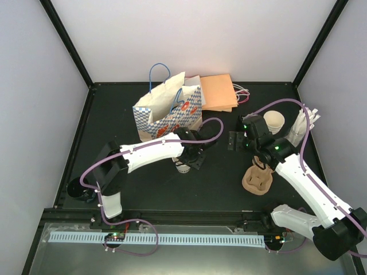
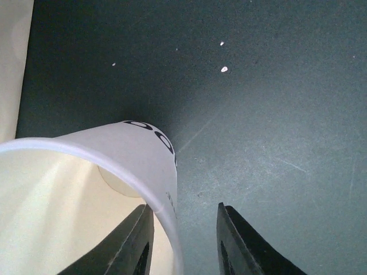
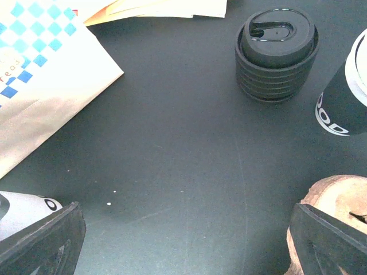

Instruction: Pack the takeout coffee

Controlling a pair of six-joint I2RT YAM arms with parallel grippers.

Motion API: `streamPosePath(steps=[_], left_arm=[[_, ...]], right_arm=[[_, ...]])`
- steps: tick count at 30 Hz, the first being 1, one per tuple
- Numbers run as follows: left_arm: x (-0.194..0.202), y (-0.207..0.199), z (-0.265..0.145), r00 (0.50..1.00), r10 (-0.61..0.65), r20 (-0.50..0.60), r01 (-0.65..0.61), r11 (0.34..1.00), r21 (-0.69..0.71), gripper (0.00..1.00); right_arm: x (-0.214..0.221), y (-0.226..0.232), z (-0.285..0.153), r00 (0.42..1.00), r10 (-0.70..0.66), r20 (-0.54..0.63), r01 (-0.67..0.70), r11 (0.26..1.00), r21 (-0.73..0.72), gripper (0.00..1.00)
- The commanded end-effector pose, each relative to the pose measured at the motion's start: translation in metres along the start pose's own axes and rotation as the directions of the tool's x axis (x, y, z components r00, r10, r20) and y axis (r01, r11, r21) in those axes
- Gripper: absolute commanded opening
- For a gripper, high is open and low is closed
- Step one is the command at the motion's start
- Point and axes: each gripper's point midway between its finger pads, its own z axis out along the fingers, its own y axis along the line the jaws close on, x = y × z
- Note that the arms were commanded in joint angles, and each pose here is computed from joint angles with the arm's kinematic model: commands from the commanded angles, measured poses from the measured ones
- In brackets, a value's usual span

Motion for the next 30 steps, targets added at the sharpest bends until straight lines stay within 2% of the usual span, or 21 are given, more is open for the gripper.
streamPosePath(steps=[1, 8, 9, 12, 19, 26, 30], left_arm=[[-0.005, -0.004, -0.007, 1.000, -0.016, 0.021, 0.016, 0.999, 0.034, 0.37], [-0.012, -0.006, -0.046, 0.996, -0.028, 0.087, 0.020, 0.995, 0.093, 0.65], [-0.013, -0.006, -0.051, 0.995, -0.030, 0.096, 0.020, 0.995, 0.102, 0.71], [-0.015, -0.004, -0.066, 0.991, -0.044, 0.128, 0.029, 0.993, 0.114, 0.97], [-0.024, 0.007, -0.110, 0.963, -0.083, 0.255, 0.046, 0.988, 0.150, 0.99], [-0.032, 0.031, -0.150, 0.907, -0.121, 0.402, 0.077, 0.989, 0.124, 0.99], [-0.033, 0.036, -0.169, 0.869, -0.133, 0.477, 0.067, 0.986, 0.153, 0.99]], right_arm=[[-0.005, -0.005, -0.002, 1.000, 0.009, 0.019, -0.009, 1.000, 0.024, 1.00], [-0.006, -0.009, -0.001, 1.000, -0.003, 0.024, 0.002, 0.999, 0.054, 1.00], [-0.007, -0.010, -0.001, 1.000, -0.005, 0.025, 0.003, 0.998, 0.056, 1.00], [-0.009, -0.009, -0.002, 1.000, -0.006, 0.027, 0.004, 0.998, 0.060, 1.00], [-0.013, -0.012, -0.003, 0.999, -0.005, 0.032, 0.003, 0.996, 0.084, 1.00], [-0.018, -0.011, -0.005, 0.999, 0.001, 0.037, -0.004, 0.997, 0.083, 1.00], [-0.021, -0.012, -0.004, 0.999, 0.001, 0.041, -0.005, 0.995, 0.096, 1.00]])
